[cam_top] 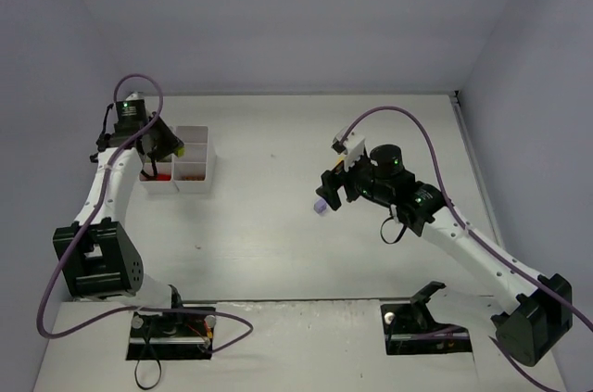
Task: Sort the legos into containers by color
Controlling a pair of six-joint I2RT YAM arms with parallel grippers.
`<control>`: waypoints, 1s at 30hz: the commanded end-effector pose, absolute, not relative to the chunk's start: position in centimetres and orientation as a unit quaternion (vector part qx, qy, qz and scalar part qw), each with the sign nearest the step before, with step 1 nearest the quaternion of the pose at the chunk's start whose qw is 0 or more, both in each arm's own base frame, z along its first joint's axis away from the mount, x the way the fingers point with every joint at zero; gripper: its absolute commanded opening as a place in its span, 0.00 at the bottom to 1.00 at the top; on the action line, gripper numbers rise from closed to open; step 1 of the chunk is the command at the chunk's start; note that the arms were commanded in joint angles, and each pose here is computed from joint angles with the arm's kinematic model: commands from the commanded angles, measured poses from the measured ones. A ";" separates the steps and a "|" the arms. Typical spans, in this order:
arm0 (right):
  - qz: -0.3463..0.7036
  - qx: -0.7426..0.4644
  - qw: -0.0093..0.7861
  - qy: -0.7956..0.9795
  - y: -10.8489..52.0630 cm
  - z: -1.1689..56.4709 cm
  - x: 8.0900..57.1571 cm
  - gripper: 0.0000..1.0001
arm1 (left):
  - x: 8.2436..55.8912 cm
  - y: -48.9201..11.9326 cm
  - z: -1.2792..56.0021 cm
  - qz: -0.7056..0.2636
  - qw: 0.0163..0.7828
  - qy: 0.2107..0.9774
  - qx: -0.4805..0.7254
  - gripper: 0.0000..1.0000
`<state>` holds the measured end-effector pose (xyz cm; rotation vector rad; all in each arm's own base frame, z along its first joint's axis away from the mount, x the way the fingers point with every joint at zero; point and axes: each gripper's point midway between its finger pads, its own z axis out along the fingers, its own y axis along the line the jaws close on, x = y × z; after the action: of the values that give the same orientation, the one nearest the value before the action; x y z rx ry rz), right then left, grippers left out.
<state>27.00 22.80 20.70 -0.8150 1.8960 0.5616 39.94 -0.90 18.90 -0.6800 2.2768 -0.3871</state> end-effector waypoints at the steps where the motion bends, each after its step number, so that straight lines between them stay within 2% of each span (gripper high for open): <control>1: 0.227 -0.312 0.517 0.764 22.6 23.0 27.9 0.81 | 41.5 3.0 21.4 -0.111 0.421 0.842 -0.318 0.06; 8: 0.229 -0.310 0.509 0.770 22.7 22.4 28.0 0.81 | 43.5 7.5 20.0 -0.079 0.430 0.818 -0.374 0.06; 13: 0.222 -0.310 0.506 0.773 22.4 21.9 28.0 0.81 | 45.2 8.5 19.4 -0.083 0.429 0.808 -0.394 0.11; 16: 0.220 -0.306 0.503 0.777 22.3 21.6 28.2 0.81 | 45.5 8.7 18.9 -0.080 0.423 0.808 -0.403 0.19; 17: 0.219 -0.305 0.502 0.779 22.2 21.4 28.2 0.81 | 45.5 8.9 18.7 -0.074 0.421 0.807 -0.408 0.26; 23: 0.212 -0.287 0.490 0.795 22.0 20.3 28.8 0.81 | 45.4 9.1 18.8 -0.067 0.423 0.806 -0.408 0.47; 27: 0.204 -0.270 0.481 0.809 21.7 19.4 29.2 0.80 | 45.0 9.0 19.4 -0.069 0.424 0.807 -0.406 0.53; 30: 0.199 -0.254 0.478 0.817 21.4 19.0 29.4 0.79 | 44.3 8.0 20.4 -0.082 0.430 0.810 -0.389 0.53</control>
<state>28.16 21.74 18.38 -0.7019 2.0090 0.5099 43.68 8.05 14.63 -1.0520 2.1493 -0.1650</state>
